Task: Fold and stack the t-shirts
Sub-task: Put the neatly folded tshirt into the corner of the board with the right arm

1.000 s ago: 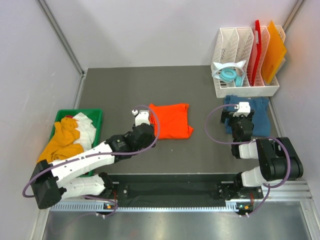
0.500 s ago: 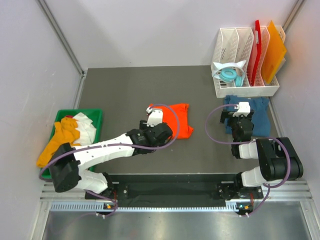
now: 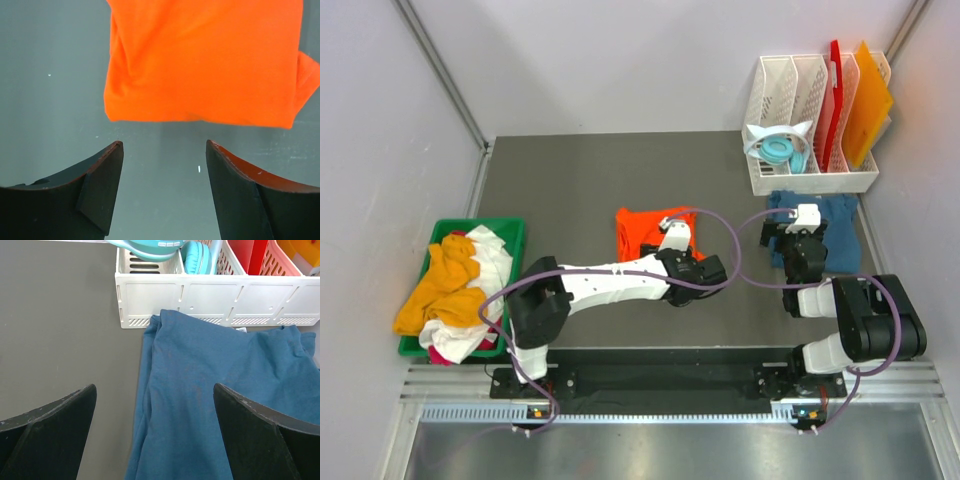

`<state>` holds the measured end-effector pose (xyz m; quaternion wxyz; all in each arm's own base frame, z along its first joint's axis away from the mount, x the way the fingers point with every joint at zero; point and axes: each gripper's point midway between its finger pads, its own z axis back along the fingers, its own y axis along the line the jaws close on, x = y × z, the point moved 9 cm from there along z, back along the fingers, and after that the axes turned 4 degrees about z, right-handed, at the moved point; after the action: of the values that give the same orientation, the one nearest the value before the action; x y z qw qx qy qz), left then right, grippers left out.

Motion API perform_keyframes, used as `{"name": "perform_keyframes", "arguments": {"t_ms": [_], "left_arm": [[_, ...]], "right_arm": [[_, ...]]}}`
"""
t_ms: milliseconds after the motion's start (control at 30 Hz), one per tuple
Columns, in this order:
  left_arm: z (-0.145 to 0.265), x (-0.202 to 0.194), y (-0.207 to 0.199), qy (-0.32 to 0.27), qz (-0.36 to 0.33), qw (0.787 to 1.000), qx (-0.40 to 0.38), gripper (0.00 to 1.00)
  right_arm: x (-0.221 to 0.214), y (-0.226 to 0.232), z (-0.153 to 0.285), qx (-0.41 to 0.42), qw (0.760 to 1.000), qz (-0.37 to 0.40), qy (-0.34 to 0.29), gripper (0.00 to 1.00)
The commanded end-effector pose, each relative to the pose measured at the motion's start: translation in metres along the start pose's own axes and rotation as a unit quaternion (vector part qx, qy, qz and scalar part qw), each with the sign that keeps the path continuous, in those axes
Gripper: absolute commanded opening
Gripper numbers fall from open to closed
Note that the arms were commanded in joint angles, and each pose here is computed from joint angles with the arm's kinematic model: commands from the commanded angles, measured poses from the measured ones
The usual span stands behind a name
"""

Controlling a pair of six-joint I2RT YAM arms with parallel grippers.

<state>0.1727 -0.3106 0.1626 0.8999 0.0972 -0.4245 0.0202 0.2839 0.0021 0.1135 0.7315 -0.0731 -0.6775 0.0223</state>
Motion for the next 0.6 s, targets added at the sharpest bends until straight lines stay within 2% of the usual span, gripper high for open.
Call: {"name": "perform_keyframes", "arguments": {"t_ms": [0,67,233,300,333,367,467,567], "left_arm": [[0.018,0.027,0.016,-0.038,0.099,0.994,-0.009,0.72],[0.02,0.032,0.021,-0.058,0.124,0.99,-0.021,0.72],[0.025,0.036,0.032,-0.065,0.148,0.987,-0.016,0.72],[0.028,0.039,0.034,-0.062,0.146,0.987,-0.013,0.74],[0.029,0.04,0.035,-0.061,0.156,0.986,-0.006,0.83],[0.03,0.041,0.037,-0.06,0.164,0.985,0.001,0.97],[0.031,0.042,0.041,-0.06,0.158,0.985,0.019,0.99],[0.033,0.045,0.031,-0.062,0.136,0.988,-0.03,0.99]], "right_arm": [[0.016,-0.002,-0.008,-0.001,0.999,-0.012,-0.039,1.0],[0.017,-0.002,-0.009,0.001,0.999,-0.01,-0.038,1.0],[0.017,-0.001,-0.009,0.01,0.999,-0.007,-0.04,1.0],[0.027,0.006,-0.008,0.071,0.996,0.023,-0.055,1.0],[0.029,0.007,-0.011,0.084,0.996,0.027,-0.029,1.0],[0.043,0.007,-0.013,0.089,0.995,0.034,-0.028,1.0],[0.072,0.012,-0.029,0.096,0.993,0.058,0.043,1.0],[0.093,0.008,-0.042,0.099,0.988,0.085,0.082,1.0]]}}
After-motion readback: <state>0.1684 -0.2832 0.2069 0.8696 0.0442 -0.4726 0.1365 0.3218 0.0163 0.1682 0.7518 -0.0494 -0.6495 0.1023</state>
